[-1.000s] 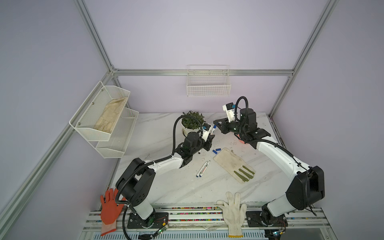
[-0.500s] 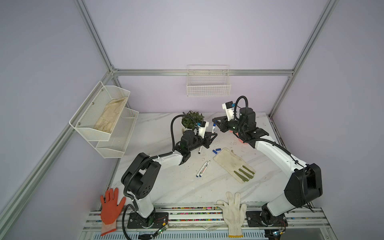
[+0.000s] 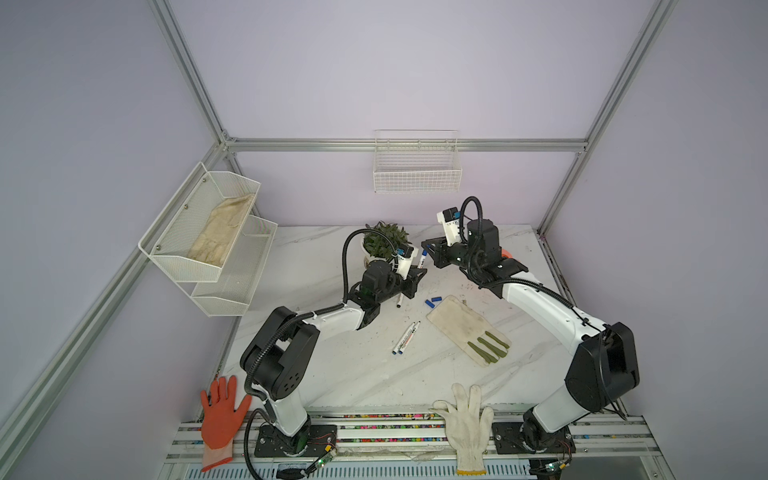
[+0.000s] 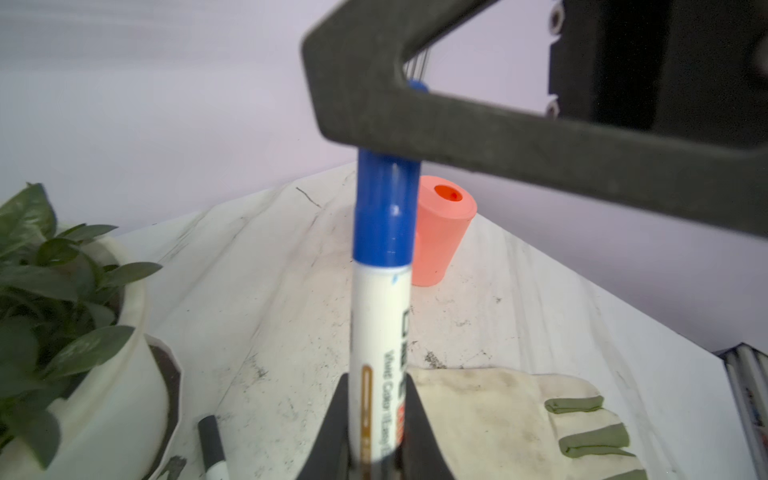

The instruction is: Insert the pens into the pen caps

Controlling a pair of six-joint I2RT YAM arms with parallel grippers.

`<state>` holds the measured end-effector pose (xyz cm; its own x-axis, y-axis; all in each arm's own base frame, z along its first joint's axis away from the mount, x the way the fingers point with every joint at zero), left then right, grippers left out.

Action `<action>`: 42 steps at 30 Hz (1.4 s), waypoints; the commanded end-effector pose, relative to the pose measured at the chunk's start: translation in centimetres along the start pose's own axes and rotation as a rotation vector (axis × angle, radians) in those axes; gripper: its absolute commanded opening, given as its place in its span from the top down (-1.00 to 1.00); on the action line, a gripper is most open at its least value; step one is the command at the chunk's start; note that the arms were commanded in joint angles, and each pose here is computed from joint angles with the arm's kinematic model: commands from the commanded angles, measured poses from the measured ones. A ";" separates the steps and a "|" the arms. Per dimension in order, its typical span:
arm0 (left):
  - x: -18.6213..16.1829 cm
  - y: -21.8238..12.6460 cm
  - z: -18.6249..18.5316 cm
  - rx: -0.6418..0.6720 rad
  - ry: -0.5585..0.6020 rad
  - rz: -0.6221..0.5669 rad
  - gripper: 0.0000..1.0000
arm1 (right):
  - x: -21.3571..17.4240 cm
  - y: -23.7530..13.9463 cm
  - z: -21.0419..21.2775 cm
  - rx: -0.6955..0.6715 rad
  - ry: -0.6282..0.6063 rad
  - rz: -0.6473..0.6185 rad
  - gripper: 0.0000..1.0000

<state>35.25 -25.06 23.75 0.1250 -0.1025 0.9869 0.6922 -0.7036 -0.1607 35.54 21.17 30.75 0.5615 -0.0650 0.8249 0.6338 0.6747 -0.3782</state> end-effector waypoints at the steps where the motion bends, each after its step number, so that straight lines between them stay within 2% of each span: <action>1: 20.0 -10.5 4.1 0.460 0.001 -0.944 1.00 | -15.1 0.0 -2.7 -0.181 0.142 0.778 1.00; 6: 20.8 -10.2 4.7 0.469 -0.015 -1.028 1.00 | -15.0 0.3 -2.1 -0.106 0.152 0.771 1.00; 9: 22.0 -10.1 4.9 0.465 -0.009 -1.117 1.00 | -15.1 0.4 -2.0 -0.074 0.159 0.777 1.00; 13: 23.4 -10.0 6.1 0.414 -0.091 -1.213 1.00 | -15.3 0.6 -2.1 -0.073 0.162 0.775 1.00; 15: 23.8 -10.5 7.5 0.334 -0.186 -1.261 1.00 | -15.3 0.8 -2.4 -0.100 0.173 0.755 1.00; 18: 23.5 -11.1 9.2 0.245 -0.292 -1.294 1.00 | -14.8 0.4 -3.8 -0.104 0.255 0.697 1.00; 23: 22.6 -12.3 8.8 0.357 -0.216 -1.195 1.00 | -13.4 -0.7 -5.7 -0.100 0.341 0.616 1.00; 31: 21.0 -11.7 5.8 0.450 -0.004 -1.007 1.00 | -13.8 -0.6 -4.7 -0.118 0.291 0.662 1.00; 35: 20.8 -11.0 4.9 0.426 0.018 -0.981 1.00 | -14.2 -0.6 -4.4 -0.100 0.280 0.682 1.00; 42: 18.8 -9.5 3.7 0.396 0.056 -0.869 1.00 | -10.1 -1.6 -3.5 0.032 0.305 0.520 1.00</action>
<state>35.65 -25.28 24.28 0.0397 -0.1306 0.9906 0.7046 -0.6993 -0.1204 35.48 19.76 31.23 0.5613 -0.1242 0.8182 0.5944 0.7485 -0.2941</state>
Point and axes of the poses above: each gripper's point midway between its finger pads, its own y axis out along the fingers, its own z axis along the line the jaws close on, x = y × z, the point moved 10 cm from there along -y, back along the fingers, and after that the axes turned 8 degrees about y, right-handed, at the moved point
